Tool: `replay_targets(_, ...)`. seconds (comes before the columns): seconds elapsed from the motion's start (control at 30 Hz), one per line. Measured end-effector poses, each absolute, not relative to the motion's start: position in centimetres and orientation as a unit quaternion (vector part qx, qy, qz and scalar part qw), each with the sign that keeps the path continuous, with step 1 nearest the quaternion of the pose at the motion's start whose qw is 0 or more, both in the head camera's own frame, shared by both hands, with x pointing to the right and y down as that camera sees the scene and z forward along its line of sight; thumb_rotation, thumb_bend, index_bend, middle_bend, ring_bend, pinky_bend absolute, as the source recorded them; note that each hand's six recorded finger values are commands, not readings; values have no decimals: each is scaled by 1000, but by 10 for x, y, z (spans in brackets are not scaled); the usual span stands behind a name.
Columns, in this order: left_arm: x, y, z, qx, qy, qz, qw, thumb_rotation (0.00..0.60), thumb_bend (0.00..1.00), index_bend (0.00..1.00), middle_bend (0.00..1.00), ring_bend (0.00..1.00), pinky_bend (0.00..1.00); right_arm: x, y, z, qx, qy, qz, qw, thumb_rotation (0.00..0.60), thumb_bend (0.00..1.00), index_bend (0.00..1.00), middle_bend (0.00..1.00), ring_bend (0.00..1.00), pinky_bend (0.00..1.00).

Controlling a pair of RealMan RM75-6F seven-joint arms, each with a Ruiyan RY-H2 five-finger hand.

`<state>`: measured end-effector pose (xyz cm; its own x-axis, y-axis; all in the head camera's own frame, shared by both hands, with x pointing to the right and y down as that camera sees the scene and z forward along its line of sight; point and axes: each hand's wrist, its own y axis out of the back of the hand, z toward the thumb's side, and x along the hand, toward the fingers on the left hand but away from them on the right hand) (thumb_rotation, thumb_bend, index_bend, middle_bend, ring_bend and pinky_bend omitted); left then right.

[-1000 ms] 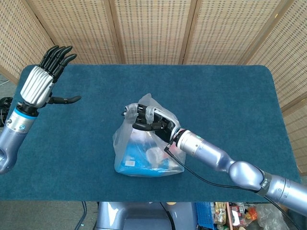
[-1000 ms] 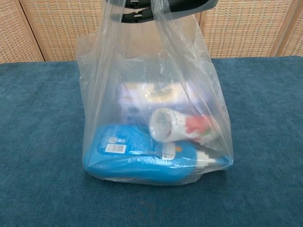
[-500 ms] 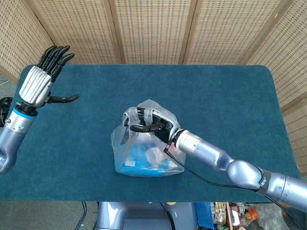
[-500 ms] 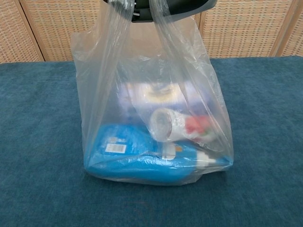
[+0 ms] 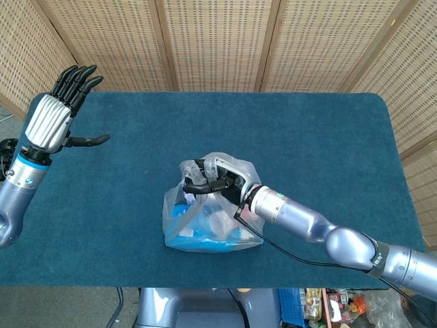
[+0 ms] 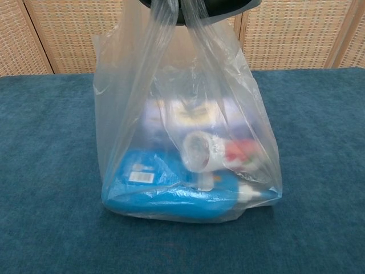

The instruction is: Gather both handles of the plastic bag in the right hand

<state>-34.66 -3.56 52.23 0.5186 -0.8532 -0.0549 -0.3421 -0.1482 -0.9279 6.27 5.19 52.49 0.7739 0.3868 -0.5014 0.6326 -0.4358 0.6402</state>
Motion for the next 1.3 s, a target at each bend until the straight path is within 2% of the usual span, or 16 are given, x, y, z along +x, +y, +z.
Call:
replay_targets(0.23, -350, -35, 525, -713, 422, -258, 498, 600, 0, 0, 0, 0, 0, 67, 49, 533, 848, 295, -158, 411, 600, 0, 649, 694, 582, 862)
replay_targets(0.37, -353, -35, 525, -711, 424, -261, 497, 600, 0, 0, 0, 0, 0, 69, 47, 536, 859, 288, -175, 385, 600, 0, 678, 711, 602, 890)
replay_targets(0.43, -355, -35, 525, -710, 425, -263, 497, 600, 0, 0, 0, 0, 0, 71, 46, 539, 865, 279, -189, 372, 600, 32, 693, 721, 609, 896)
replay_targets(0.47, -356, -35, 525, -709, 426, -264, 496, 600, 0, 0, 0, 0, 0, 71, 45, 540, 868, 276, -196, 363, 600, 74, 699, 728, 613, 900)
replay_targets(0.57, -360, -35, 525, -707, 429, -265, 495, 600, 0, 0, 0, 0, 0, 74, 40, 541, 878, 269, -217, 332, 600, 328, 718, 747, 627, 914)
replay_targets(0.63, -363, -34, 524, -706, 433, -266, 493, 600, 0, 0, 0, 0, 0, 76, 36, 540, 884, 263, -230, 311, 600, 575, 733, 760, 642, 926)
replay_targets(0.73, -371, -35, 523, -703, 441, -271, 489, 600, 0, 0, 0, 0, 0, 82, 29, 536, 892, 264, -246, 271, 600, 861, 758, 778, 658, 936)
replay_targets(0.83, -378, -34, 521, -701, 445, -279, 483, 600, 0, 0, 0, 0, 0, 87, 24, 535, 895, 272, -256, 246, 600, 992, 782, 794, 677, 951)
replay_targets(1.03, -386, -28, 520, -700, 448, -289, 475, 600, 0, 0, 0, 0, 0, 95, 19, 535, 892, 284, -275, 221, 600, 1000, 814, 819, 717, 997)
replay_targets(1.3, -407, -12, 518, -698, 457, -311, 456, 600, 0, 0, 0, 0, 0, 95, 17, 530, 889, 274, -310, 195, 600, 1000, 843, 837, 737, 1000)
